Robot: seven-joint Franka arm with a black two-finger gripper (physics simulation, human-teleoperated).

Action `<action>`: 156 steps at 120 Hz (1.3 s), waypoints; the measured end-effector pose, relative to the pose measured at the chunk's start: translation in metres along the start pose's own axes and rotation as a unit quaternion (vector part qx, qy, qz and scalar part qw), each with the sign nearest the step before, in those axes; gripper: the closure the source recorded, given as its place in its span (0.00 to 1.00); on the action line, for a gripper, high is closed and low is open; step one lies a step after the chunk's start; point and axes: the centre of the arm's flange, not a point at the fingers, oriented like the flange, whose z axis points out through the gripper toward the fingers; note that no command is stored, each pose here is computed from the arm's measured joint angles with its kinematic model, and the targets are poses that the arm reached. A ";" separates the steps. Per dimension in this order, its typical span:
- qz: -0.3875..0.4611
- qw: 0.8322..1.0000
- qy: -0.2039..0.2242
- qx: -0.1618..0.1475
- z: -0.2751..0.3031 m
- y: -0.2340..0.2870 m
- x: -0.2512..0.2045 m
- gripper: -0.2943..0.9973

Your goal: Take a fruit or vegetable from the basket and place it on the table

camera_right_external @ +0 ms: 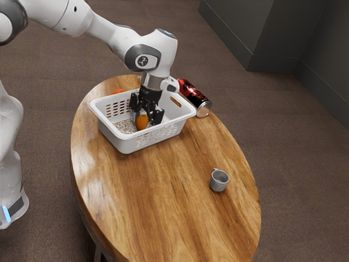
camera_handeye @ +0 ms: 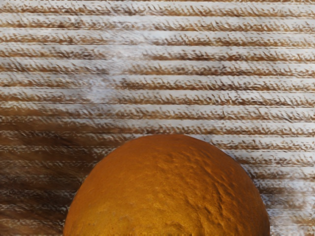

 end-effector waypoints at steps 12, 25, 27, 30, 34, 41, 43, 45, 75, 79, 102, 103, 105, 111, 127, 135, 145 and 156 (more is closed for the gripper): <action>0.001 1.000 0.006 0.000 -0.006 0.004 0.000 0.59; 0.018 0.999 0.048 0.003 -0.043 0.014 0.003 0.62; 0.022 0.998 0.058 0.004 -0.052 0.016 0.003 0.62; 0.028 0.997 0.073 0.006 -0.066 0.019 0.003 0.62; 0.042 0.995 0.090 0.009 -0.081 0.029 0.001 0.62; 0.072 0.991 0.113 0.012 -0.103 0.056 -0.006 0.62; 0.084 0.989 0.121 0.012 -0.110 0.068 -0.010 0.63; 0.096 0.987 0.128 0.013 -0.117 0.080 -0.013 0.62; 0.200 0.973 0.110 0.032 -0.092 0.205 -0.052 0.63; 0.200 0.974 0.100 0.033 -0.083 0.208 -0.052 0.63; 0.196 0.979 0.037 0.036 -0.007 0.219 -0.053 0.63; 0.195 0.980 0.034 0.035 -0.004 0.219 -0.053 0.63; 0.193 0.980 0.028 0.034 0.003 0.218 -0.054 0.63; 0.189 0.981 0.018 0.028 0.016 0.217 -0.055 0.62; 0.186 0.982 0.019 0.005 0.020 0.217 -0.051 0.38; 0.187 0.982 0.021 -0.002 0.019 0.216 -0.049 0.32; 0.193 0.980 0.041 -0.012 0.001 0.219 -0.043 0.28; 0.224 0.965 0.135 -0.024 -0.101 0.230 -0.036 0.26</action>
